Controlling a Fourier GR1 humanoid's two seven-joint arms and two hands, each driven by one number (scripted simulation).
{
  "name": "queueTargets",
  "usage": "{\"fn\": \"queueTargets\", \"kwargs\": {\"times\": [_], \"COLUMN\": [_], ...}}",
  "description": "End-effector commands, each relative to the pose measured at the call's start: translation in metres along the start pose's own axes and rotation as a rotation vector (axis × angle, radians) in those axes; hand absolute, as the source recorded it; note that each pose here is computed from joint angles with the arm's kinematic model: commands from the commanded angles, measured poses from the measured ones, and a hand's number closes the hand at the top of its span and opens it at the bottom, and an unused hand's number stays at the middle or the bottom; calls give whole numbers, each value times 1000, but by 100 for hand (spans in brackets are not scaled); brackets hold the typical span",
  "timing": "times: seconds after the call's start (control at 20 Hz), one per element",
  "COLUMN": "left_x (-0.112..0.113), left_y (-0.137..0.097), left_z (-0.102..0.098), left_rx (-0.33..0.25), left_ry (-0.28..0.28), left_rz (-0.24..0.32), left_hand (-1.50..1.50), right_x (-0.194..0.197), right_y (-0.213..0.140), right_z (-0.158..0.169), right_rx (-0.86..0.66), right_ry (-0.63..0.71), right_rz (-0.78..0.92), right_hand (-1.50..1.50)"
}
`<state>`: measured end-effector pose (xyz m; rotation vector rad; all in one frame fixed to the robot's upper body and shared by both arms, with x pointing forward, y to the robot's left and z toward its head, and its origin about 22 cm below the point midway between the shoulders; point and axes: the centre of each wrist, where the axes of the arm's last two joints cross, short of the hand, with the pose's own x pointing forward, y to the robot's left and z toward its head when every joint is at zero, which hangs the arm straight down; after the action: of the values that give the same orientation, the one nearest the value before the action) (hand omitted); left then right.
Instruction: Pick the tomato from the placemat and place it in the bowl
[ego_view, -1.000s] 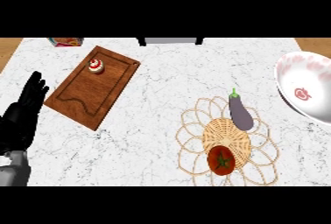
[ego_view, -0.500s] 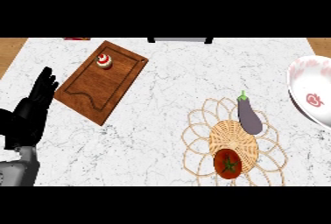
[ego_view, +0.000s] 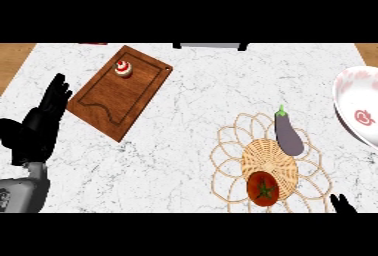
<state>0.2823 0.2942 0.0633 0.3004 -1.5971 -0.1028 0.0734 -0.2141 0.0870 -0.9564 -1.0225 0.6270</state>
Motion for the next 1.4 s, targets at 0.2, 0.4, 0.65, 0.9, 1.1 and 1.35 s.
{"fn": "queueTargets", "kwargs": {"times": [0.2, 0.4, 0.65, 0.9, 1.1, 1.35], "left_x": [8, -11, -14, -18, -3, -2], "left_y": [8, 9, 16, 14, 16, 21], "left_z": [-3, 5, 11, 16, 0, 4], "left_rx": [9, 12, 29, 32, 37, 57], "left_ry": [24, 36, 33, 44, 19, 11], "left_rz": [-5, -8, -1, 12, 6, -7], "left_hand": [0, 0, 0, 0, 0, 0], "right_x": [60, 99, 102, 95, 100, 90], "right_y": [-11, 0, 6, 24, 32, 80], "right_z": [-24, -51, -72, -70, -57, -64], "right_rx": [186, 184, 26, 35, 114, 144], "right_ry": [64, 79, 35, 42, 60, 78], "right_rz": [167, 216, 274, 253, 251, 268], "right_hand": [-150, -150, -150, -150, -150, -150]}}
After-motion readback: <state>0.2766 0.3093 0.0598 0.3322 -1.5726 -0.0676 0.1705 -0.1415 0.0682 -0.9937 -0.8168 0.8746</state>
